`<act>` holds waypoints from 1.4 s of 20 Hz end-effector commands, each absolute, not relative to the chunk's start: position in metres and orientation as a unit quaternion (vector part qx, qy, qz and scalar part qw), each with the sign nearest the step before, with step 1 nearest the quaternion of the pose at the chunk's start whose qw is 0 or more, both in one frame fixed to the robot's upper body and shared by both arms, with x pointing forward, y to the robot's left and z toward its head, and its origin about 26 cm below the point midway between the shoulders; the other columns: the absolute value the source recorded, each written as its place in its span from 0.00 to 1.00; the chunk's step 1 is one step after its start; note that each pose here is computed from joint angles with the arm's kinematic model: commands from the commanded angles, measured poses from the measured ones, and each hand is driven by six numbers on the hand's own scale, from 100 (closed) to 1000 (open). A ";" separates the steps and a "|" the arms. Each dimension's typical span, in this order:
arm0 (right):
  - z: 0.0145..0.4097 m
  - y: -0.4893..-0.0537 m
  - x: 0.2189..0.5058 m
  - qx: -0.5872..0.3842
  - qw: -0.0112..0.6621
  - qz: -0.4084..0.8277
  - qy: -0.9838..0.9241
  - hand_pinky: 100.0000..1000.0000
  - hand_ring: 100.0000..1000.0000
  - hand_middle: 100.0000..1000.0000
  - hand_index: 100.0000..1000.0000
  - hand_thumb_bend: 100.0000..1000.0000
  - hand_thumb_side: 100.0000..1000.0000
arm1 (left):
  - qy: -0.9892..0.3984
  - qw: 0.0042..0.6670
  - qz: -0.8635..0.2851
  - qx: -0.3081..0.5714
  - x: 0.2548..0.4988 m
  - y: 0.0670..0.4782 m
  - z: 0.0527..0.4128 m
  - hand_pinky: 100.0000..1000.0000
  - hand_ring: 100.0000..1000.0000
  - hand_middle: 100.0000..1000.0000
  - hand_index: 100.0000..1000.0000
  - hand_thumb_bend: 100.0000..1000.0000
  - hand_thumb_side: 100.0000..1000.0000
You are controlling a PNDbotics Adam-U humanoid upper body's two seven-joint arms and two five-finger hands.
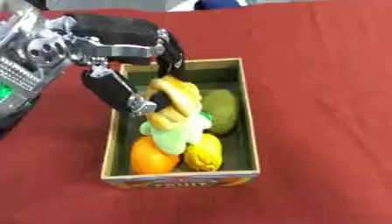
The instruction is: Pick up objects on the table and place them in the box.
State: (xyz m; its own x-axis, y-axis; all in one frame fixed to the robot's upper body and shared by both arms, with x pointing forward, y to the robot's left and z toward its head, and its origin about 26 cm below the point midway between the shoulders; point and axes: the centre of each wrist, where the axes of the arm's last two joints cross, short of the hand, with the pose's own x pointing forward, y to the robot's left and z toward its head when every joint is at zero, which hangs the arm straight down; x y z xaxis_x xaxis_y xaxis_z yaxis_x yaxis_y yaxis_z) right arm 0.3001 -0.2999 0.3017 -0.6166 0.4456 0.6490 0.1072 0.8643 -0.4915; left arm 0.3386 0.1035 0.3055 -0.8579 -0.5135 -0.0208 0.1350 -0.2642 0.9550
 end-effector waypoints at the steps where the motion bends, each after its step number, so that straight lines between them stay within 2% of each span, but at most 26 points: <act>1: 0.311 -0.300 0.296 -0.160 0.394 0.207 -0.881 0.77 0.70 0.75 0.86 0.00 0.47 | -0.566 0.204 -0.777 0.185 0.346 0.101 0.301 0.72 0.58 0.56 0.66 0.05 0.01; 2: 0.311 -0.300 0.296 -0.159 0.394 0.207 -0.881 0.77 0.70 0.75 0.86 0.00 0.47 | -0.564 0.204 -0.778 0.187 0.348 0.100 0.298 0.74 0.63 0.61 0.72 0.06 0.08; 3: 0.311 -0.300 0.296 -0.159 0.394 0.207 -0.881 0.77 0.70 0.75 0.86 0.00 0.47 | -0.562 0.202 -0.780 0.188 0.351 0.099 0.294 0.78 0.71 0.71 0.81 0.08 0.20; 4: 0.310 -0.300 0.296 -0.159 0.394 0.207 -0.881 0.77 0.70 0.75 0.86 0.00 0.47 | -0.559 0.199 -0.783 0.188 0.352 0.099 0.292 0.82 0.76 0.77 0.86 0.09 0.32; 5: 0.310 -0.300 0.296 -0.159 0.394 0.207 -0.881 0.77 0.70 0.75 0.86 0.00 0.47 | -0.558 0.196 -0.784 0.189 0.354 0.100 0.291 0.86 0.81 0.81 0.90 0.13 0.54; 6: 0.310 -0.300 0.296 -0.159 0.395 0.206 -0.881 0.77 0.70 0.75 0.86 0.00 0.47 | -0.559 0.193 -0.783 0.190 0.354 0.101 0.292 0.87 0.82 0.83 0.92 0.15 0.65; 7: 0.310 -0.300 0.296 -0.159 0.396 0.205 -0.881 0.77 0.70 0.75 0.86 0.00 0.47 | -0.563 0.190 -0.780 0.194 0.354 0.103 0.293 0.88 0.84 0.84 0.93 0.15 0.89; 8: 0.310 -0.300 0.296 -0.158 0.396 0.205 -0.881 0.77 0.70 0.75 0.86 0.00 0.47 | -0.568 0.189 -0.776 0.201 0.355 0.107 0.296 0.88 0.84 0.85 0.93 0.13 1.00; 10: 0.310 -0.300 0.296 -0.157 0.396 0.206 -0.881 0.77 0.70 0.75 0.86 0.00 0.47 | -0.580 0.194 -0.759 0.223 0.355 0.117 0.302 0.86 0.83 0.84 0.92 0.01 0.99; 13: 0.311 -0.300 0.296 -0.157 0.393 0.207 -0.882 0.78 0.70 0.75 0.86 0.00 0.47 | -0.619 0.213 -0.713 0.251 0.353 0.138 0.315 0.84 0.78 0.79 0.85 0.00 0.73; 15: 0.312 -0.300 0.296 -0.156 0.391 0.207 -0.883 0.78 0.71 0.75 0.86 0.00 0.47 | -0.656 0.229 -0.672 0.255 0.349 0.152 0.326 0.82 0.74 0.74 0.83 0.00 0.64; 21: 0.313 -0.301 0.296 -0.154 0.386 0.206 -0.886 0.78 0.71 0.75 0.86 0.00 0.47 | -0.768 0.248 -0.555 0.201 0.330 0.177 0.357 0.80 0.64 0.65 0.79 0.00 0.54; 22: 0.313 -0.301 0.296 -0.154 0.385 0.206 -0.886 0.78 0.71 0.75 0.86 0.00 0.47 | -0.782 0.246 -0.539 0.191 0.327 0.179 0.361 0.80 0.63 0.64 0.78 0.00 0.59; 23: 0.313 -0.300 0.296 -0.152 0.384 0.207 -0.887 0.78 0.71 0.75 0.86 0.00 0.48 | -0.795 0.244 -0.523 0.187 0.323 0.183 0.365 0.79 0.61 0.63 0.78 0.00 0.53; 24: 0.313 -0.300 0.296 -0.151 0.383 0.207 -0.888 0.78 0.71 0.75 0.86 0.00 0.47 | -0.807 0.242 -0.506 0.185 0.320 0.186 0.367 0.78 0.60 0.61 0.77 0.00 0.51; 28: 0.313 -0.301 0.295 -0.149 0.376 0.205 -0.891 0.78 0.71 0.75 0.86 0.00 0.47 | -0.875 0.241 -0.385 0.166 0.305 0.210 0.369 0.78 0.58 0.60 0.77 0.00 0.54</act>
State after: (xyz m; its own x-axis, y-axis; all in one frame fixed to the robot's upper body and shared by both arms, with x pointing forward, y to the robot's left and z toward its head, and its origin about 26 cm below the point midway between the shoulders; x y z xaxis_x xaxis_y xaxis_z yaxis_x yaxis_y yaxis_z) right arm 0.3003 -0.2991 0.3031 -0.6487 0.4151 0.6378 0.0958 0.8760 -0.4727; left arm 0.3159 0.1999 0.3538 -0.8133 -0.4894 0.3147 -0.0453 0.5925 0.8043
